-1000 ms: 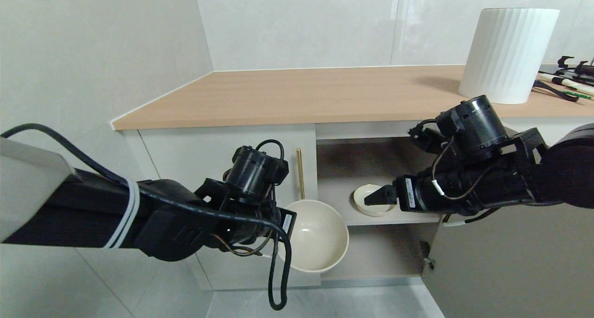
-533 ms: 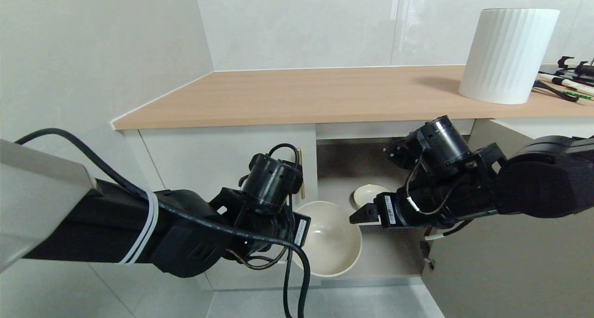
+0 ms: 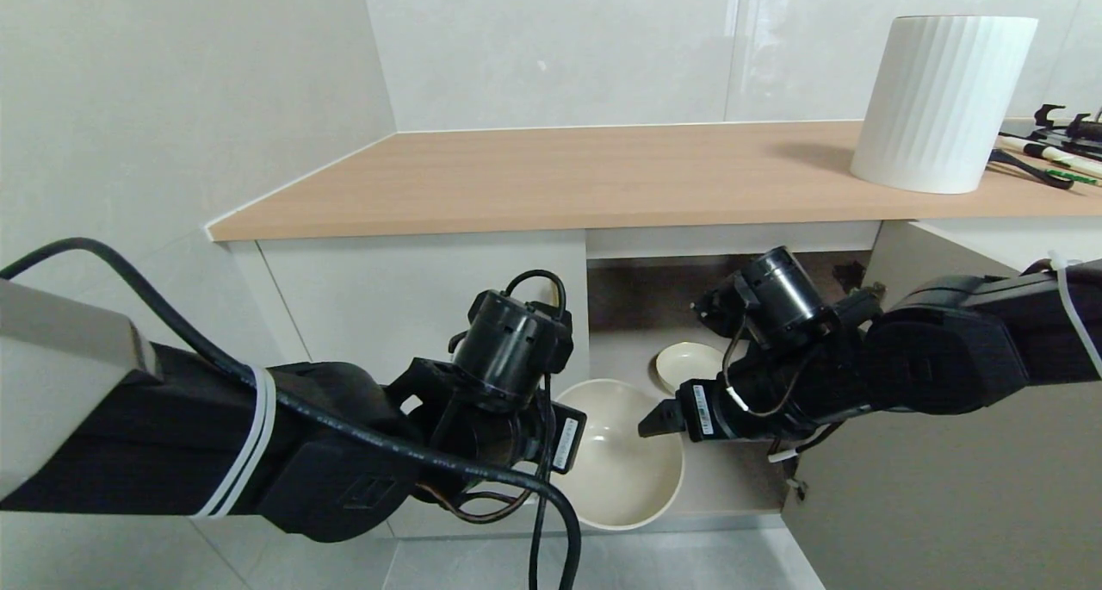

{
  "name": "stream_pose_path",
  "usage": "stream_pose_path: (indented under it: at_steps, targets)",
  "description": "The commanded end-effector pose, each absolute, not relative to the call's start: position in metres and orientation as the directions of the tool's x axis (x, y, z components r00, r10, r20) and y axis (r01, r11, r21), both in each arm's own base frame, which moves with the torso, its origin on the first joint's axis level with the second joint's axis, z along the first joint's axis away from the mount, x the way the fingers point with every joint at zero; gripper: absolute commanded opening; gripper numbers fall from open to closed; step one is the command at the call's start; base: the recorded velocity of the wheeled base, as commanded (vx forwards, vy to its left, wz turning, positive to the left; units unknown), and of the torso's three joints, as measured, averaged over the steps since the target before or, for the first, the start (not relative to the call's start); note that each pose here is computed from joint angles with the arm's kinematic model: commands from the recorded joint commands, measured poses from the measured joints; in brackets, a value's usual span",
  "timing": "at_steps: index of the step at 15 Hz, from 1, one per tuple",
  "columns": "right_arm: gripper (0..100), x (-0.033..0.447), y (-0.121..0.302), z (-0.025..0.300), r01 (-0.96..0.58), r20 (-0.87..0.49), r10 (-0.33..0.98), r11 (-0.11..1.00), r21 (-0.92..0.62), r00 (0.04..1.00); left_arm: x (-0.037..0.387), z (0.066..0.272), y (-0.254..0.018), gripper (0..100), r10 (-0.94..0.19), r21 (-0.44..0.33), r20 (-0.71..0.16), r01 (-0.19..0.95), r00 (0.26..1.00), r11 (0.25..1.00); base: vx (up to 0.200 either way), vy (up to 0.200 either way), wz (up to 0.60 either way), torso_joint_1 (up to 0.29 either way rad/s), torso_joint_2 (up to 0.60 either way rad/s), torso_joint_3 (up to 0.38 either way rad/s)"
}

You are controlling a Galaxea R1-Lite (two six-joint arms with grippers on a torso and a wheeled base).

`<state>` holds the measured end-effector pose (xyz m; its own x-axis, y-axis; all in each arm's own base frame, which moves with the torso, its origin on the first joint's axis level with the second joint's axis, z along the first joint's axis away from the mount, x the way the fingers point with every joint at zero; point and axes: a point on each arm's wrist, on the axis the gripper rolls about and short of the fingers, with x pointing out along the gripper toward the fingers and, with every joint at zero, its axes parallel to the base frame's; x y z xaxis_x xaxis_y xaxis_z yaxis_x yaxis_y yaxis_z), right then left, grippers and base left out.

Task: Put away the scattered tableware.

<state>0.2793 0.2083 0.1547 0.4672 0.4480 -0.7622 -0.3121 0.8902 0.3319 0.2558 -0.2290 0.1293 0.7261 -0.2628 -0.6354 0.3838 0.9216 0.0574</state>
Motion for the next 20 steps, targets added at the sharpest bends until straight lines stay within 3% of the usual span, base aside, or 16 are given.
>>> stream_pose_path:
  at_steps: [1,13,14,20]
  targets:
    - [0,0.280,0.210,0.149,-0.310,-0.772,0.443,0.892,0.328,0.456,0.254,0.129,-0.229,0,-0.262,0.058,-0.637,0.385,0.725,0.921,0.000,0.000,0.00,0.000,0.00,0.000]
    - [0,0.276,0.216,0.148,-0.327,-0.776,0.450,0.886,0.328,0.442,0.249,0.132,-0.232,0,-0.280,0.037,-0.630,0.388,0.724,0.921,0.000,0.000,0.00,0.000,0.00,0.000]
    - [0,0.277,0.217,0.145,-0.325,-0.781,0.446,0.888,0.326,0.437,0.249,0.132,-0.232,100,-0.281,0.037,-0.630,0.390,0.724,0.920,0.000,0.000,0.00,0.000,0.00,0.000]
    - [0,0.282,0.213,0.141,-0.305,-0.787,0.433,0.896,0.323,0.439,0.248,0.139,-0.231,100,-0.285,0.019,-0.612,0.374,0.738,0.927,0.000,0.000,0.00,0.000,0.00,0.000]
